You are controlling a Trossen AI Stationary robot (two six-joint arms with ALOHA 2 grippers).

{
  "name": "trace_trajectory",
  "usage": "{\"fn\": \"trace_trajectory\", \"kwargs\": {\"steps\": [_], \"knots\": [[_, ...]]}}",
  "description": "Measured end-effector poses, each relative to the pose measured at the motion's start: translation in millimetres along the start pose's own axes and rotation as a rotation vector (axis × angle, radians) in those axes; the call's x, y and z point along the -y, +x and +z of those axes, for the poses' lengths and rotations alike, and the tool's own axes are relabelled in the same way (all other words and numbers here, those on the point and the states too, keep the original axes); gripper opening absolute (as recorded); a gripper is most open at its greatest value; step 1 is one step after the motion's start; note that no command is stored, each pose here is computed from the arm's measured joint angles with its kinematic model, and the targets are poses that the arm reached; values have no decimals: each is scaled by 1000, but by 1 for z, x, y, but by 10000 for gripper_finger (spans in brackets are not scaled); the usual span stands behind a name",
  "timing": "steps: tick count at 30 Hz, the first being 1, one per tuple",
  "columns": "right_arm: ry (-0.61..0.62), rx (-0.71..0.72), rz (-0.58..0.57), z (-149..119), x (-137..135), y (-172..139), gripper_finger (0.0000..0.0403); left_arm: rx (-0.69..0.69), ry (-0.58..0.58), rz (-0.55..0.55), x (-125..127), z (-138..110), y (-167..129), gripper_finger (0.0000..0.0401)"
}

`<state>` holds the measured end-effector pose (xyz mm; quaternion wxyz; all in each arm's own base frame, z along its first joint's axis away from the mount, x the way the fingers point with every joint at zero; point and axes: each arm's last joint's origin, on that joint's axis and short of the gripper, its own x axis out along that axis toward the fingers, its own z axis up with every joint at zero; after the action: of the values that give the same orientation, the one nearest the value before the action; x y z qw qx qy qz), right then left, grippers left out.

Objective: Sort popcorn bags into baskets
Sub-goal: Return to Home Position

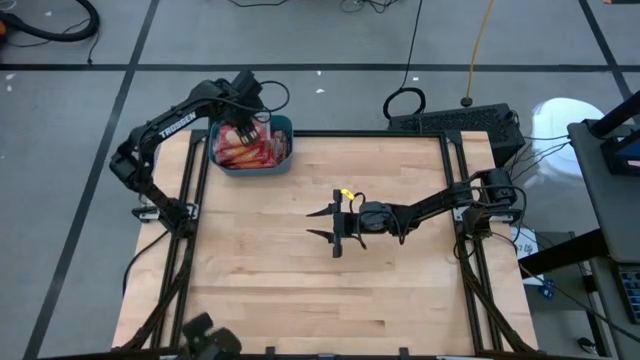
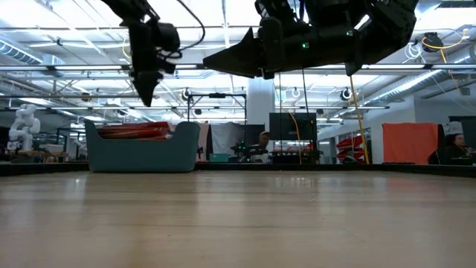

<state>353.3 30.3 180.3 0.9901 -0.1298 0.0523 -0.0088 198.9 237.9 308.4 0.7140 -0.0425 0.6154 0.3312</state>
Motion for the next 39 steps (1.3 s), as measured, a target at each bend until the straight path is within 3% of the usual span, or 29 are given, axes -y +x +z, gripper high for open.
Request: {"fn": "trace_trajectory", "kwargs": {"steps": [3,8,14,20,26,33,39], "knots": [[-1,0,-1,0,0,0,173,117,-14,-110,15,-1,-23,119],[-2,-1,-2,0,0,0,173,416,36,-173,50,-16,-75,17],[-34,-5,-14,0,1,0,173,727,142,-287,94,-60,-109,15],[-54,-34,-88,4,5,-3,162,896,184,-387,124,-107,-103,4],[-32,-48,-89,12,6,-25,101,1038,170,-453,141,-140,-90,10],[100,-28,-87,9,9,-71,10,1109,149,-540,166,-161,-56,7],[174,-16,-95,-1,13,-110,10,1163,121,-597,185,-170,-32,5]]}}
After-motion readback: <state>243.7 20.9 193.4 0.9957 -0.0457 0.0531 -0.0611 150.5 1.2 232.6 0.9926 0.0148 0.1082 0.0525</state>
